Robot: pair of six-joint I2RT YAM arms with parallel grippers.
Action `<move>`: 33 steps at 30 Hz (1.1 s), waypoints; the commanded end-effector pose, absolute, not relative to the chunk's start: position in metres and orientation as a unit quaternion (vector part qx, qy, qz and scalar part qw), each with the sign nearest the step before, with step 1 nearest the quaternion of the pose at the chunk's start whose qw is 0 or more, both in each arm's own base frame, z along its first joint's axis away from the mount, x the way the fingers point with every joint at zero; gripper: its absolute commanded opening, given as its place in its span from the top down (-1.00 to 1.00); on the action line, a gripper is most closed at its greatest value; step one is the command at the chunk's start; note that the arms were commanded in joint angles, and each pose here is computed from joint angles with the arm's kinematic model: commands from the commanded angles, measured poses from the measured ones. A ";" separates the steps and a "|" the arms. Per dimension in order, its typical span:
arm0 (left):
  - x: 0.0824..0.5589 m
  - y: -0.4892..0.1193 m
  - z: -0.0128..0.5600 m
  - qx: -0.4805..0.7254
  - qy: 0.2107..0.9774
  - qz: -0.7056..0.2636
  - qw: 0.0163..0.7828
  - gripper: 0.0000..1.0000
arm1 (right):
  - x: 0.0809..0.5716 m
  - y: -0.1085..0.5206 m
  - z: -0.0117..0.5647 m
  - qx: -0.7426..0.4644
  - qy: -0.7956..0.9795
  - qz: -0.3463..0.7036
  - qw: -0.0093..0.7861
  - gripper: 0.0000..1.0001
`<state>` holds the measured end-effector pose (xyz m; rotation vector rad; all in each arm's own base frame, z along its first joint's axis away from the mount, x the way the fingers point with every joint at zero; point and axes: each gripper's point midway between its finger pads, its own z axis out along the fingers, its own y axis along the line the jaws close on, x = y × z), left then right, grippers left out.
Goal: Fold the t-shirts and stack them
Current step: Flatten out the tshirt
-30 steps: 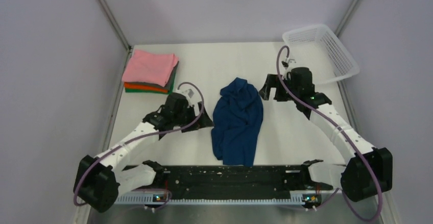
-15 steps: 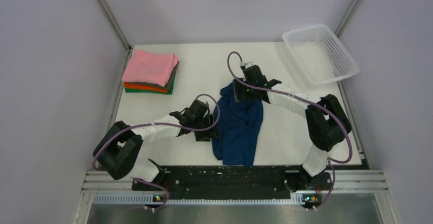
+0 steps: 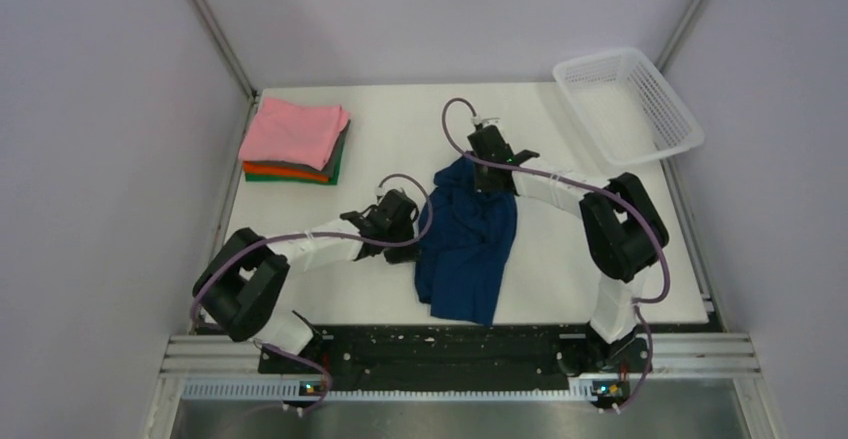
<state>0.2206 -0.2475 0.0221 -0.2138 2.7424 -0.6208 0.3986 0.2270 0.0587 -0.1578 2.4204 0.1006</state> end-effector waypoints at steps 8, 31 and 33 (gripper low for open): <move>0.287 -0.139 0.168 -0.173 0.883 -0.015 0.435 1.00 | 0.388 0.171 0.231 -0.029 0.858 0.002 0.513 1.00; 0.192 0.004 0.484 -0.258 0.588 -0.152 0.751 1.00 | 0.212 0.010 0.520 0.119 0.580 0.072 0.802 1.00; 0.188 0.005 0.488 -0.256 0.583 -0.162 0.754 1.00 | 0.204 0.008 0.523 0.117 0.571 0.082 0.809 1.00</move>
